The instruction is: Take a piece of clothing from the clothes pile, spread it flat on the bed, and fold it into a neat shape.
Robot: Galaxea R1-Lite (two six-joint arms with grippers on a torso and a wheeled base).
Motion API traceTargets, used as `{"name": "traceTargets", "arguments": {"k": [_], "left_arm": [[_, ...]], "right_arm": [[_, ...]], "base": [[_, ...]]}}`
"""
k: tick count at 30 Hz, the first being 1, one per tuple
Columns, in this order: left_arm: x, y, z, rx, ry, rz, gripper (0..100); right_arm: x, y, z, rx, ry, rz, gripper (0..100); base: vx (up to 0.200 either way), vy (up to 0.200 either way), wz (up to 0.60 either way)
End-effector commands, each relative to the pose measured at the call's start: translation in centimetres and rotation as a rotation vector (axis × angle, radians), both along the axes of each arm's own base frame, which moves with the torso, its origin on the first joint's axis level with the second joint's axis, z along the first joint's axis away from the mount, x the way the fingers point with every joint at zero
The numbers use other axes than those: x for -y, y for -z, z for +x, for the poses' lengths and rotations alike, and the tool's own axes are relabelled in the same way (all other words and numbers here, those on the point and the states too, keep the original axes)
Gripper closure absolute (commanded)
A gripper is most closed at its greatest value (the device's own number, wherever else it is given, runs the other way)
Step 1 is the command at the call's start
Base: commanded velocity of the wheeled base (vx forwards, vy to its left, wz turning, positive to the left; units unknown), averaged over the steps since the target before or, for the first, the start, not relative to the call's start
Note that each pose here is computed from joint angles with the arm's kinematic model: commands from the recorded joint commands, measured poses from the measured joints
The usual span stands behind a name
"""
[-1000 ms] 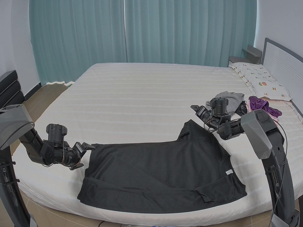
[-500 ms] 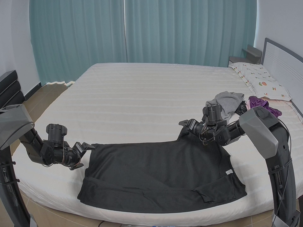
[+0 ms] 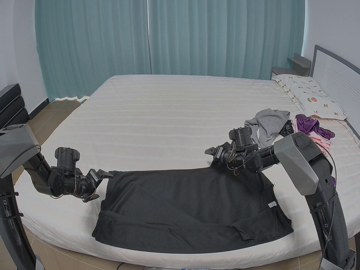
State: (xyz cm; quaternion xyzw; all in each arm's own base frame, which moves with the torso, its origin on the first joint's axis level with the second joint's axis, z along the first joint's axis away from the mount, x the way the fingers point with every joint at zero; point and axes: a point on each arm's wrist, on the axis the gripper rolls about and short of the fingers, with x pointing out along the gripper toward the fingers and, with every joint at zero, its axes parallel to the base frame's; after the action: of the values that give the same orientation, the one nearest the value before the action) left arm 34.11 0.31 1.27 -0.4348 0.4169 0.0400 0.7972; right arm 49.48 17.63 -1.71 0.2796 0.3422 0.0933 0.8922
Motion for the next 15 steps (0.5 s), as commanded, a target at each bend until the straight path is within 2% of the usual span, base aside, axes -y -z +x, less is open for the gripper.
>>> {"name": "traceTargets", "arguments": {"k": [1, 10, 13, 15], "left_arm": [[0.0, 0.0, 0.0, 0.000, -0.001, 0.000, 0], [0.0, 0.0, 0.0, -0.001, 0.000, 0.001, 0], [0.0, 0.0, 0.0, -0.001, -0.002, 0.001, 0], [0.0, 0.0, 0.0, 0.000, -0.003, 0.002, 0]], "right_arm": [[-0.4, 1.3, 0.2, -0.018, 0.003, -0.015, 0], [-1.7, 1.5, 1.2, 0.039, 0.011, -0.001, 0], [-2.9, 1.5, 1.2, 0.056, 0.009, 0.026, 0], [-3.5, 0.3, 1.4, 0.128, 0.012, 0.076, 0]], "base": [[0.000, 0.000, 0.00], [0.000, 0.000, 0.00], [0.000, 0.000, 0.00], [0.000, 0.000, 0.00]]}}
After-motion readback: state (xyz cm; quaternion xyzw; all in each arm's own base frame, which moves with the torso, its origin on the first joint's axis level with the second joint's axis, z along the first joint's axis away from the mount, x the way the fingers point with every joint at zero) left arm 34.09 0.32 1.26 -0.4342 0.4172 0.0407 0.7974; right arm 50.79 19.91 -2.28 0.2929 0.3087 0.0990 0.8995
